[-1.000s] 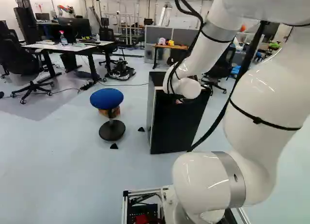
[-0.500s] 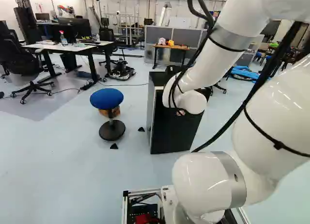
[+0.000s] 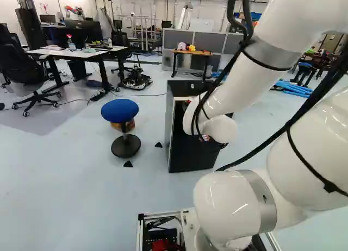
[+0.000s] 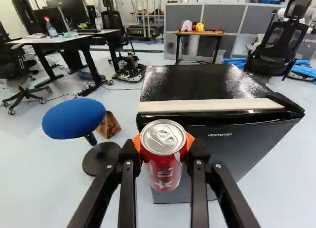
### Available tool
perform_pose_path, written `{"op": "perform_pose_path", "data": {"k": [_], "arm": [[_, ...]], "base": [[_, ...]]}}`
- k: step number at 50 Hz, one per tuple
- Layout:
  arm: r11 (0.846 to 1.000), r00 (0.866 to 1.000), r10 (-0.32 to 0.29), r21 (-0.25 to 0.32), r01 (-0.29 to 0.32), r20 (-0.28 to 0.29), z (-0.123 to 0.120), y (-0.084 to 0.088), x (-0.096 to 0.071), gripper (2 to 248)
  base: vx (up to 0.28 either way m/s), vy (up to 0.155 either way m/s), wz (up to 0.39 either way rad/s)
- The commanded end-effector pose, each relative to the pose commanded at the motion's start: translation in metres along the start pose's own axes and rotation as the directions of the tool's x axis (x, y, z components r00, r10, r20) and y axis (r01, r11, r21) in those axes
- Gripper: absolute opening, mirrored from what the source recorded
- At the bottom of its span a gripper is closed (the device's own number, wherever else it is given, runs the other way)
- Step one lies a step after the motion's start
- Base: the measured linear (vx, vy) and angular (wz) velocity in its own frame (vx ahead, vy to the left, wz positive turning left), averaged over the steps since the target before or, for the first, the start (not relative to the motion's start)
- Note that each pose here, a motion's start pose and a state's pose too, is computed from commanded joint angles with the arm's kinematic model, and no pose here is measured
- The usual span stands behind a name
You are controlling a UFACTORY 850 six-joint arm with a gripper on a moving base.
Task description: Grab a drink from the fridge
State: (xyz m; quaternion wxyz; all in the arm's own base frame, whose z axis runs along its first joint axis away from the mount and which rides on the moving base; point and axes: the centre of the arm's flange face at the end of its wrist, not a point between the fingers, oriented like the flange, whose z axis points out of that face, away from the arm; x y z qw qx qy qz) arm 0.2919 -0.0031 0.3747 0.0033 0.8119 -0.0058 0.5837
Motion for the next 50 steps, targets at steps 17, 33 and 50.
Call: {"op": "perform_pose_path", "data": {"k": [17, 33, 50], "arm": [[1.0, 1.0, -0.004, 0.01, 0.004, 0.006, -0.014, -0.002, -0.012, 100], [1.0, 1.0, -0.006, 0.012, 0.006, 0.007, -0.018, -0.003, -0.015, 100], [1.0, 1.0, -0.006, 0.012, 0.006, 0.007, -0.018, -0.003, -0.015, 100]], "base": [[0.0, 0.0, 0.0], [0.0, 0.0, 0.0], [0.0, 0.0, 0.0]]}}
